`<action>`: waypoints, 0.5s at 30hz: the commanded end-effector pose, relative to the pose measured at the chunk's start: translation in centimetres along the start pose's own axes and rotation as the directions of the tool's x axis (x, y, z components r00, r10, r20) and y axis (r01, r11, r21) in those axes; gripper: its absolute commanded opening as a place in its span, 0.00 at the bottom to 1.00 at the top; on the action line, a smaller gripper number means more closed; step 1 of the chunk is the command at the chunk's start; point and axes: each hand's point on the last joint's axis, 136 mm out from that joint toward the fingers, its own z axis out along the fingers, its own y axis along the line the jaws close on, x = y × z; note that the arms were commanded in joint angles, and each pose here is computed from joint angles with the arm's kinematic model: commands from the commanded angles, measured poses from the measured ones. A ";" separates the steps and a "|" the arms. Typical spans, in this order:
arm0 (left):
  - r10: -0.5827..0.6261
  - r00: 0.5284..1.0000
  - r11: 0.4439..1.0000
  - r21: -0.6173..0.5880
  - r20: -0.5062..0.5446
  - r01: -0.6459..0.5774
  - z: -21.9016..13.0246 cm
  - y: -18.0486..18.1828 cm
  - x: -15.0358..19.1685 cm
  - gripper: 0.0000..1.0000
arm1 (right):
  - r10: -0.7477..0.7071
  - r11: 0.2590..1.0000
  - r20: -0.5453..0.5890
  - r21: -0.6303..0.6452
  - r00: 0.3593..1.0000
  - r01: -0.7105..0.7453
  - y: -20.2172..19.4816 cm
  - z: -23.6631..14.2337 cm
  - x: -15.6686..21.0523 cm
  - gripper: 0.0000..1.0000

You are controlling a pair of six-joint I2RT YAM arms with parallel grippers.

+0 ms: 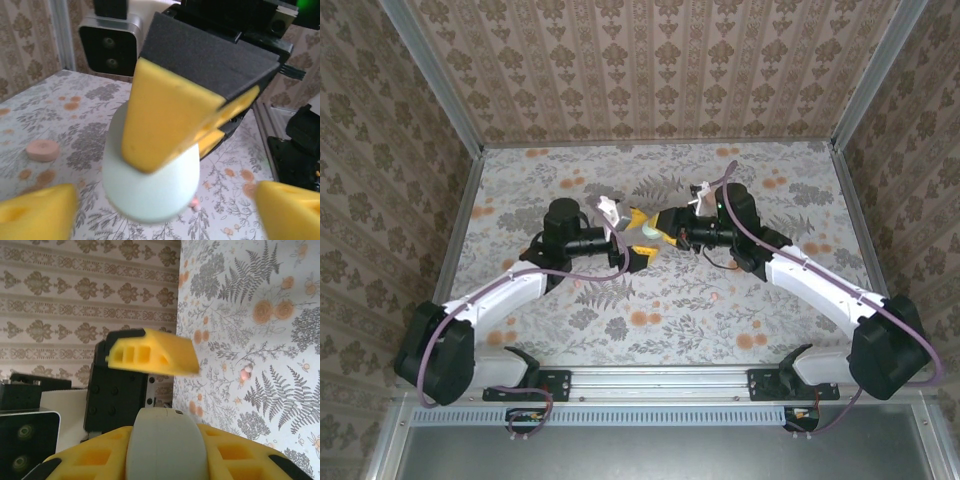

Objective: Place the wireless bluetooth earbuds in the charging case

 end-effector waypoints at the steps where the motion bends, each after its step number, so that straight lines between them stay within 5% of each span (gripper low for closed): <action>1: -0.003 1.000 0.991 -0.134 0.006 0.003 -1.7 1.4 0.3 1.00 | 0.020 1.000 0.038 -0.018 0.999 -0.019 0.1 0.0 -1.4 0.28; 8: -0.041 0.999 0.921 -0.388 -0.032 0.025 -5.2 4.5 2.1 1.00 | 0.016 0.996 0.012 0.085 1.000 -0.017 -3.3 2.5 -2.7 0.29; 15: -0.130 0.991 0.808 -0.583 -0.039 0.083 -8.4 7.1 4.4 1.00 | 0.014 0.982 -0.044 0.188 0.999 -0.005 -9.5 9.9 -5.8 0.26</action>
